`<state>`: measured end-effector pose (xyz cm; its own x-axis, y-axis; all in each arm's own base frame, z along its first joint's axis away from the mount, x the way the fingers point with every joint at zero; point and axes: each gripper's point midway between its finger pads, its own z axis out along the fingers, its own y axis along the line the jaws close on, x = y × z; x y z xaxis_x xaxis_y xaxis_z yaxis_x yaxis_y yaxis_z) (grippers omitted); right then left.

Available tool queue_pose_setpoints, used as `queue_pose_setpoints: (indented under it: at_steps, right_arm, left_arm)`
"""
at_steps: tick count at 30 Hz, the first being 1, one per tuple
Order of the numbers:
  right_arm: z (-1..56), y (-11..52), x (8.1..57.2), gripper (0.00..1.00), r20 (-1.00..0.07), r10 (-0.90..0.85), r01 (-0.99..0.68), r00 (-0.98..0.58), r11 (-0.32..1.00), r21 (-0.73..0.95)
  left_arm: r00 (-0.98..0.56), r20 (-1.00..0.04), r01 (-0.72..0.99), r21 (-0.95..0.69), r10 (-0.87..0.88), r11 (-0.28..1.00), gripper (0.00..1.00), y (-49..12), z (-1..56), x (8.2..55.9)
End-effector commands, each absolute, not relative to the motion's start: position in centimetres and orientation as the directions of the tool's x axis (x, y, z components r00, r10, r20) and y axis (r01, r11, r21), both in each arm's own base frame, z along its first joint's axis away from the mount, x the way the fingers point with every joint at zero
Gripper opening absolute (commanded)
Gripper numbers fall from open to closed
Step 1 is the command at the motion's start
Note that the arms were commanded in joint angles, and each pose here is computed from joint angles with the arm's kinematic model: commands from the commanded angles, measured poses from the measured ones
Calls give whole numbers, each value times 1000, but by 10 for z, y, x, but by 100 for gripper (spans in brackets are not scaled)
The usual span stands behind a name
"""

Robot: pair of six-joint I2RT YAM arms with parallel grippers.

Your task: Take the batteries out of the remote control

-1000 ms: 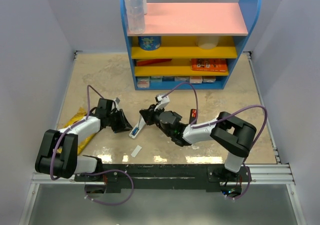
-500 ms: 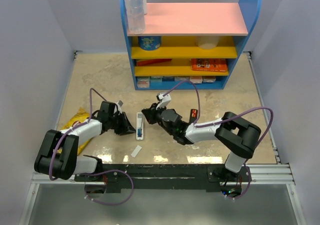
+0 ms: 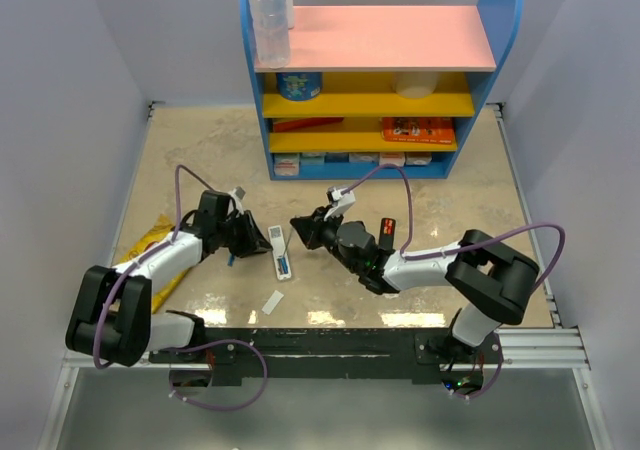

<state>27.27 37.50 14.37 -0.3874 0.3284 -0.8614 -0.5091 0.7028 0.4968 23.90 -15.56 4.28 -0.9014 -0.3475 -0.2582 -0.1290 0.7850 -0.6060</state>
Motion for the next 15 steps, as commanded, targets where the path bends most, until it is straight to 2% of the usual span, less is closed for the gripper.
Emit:
queue_pose_setpoints:
  at_steps: [1,15]
  right_arm:
    - [156,378,273,0,-847,379,-523,-373,668,529]
    - [133,375,271,0,-864,326,-512,-385,703,493]
  left_arm:
    - [-892,-291,-115,-592,-345,797,28,-155,51,251]
    - [-903,-285,-91,-607,-323,790,29,-160,46,252]
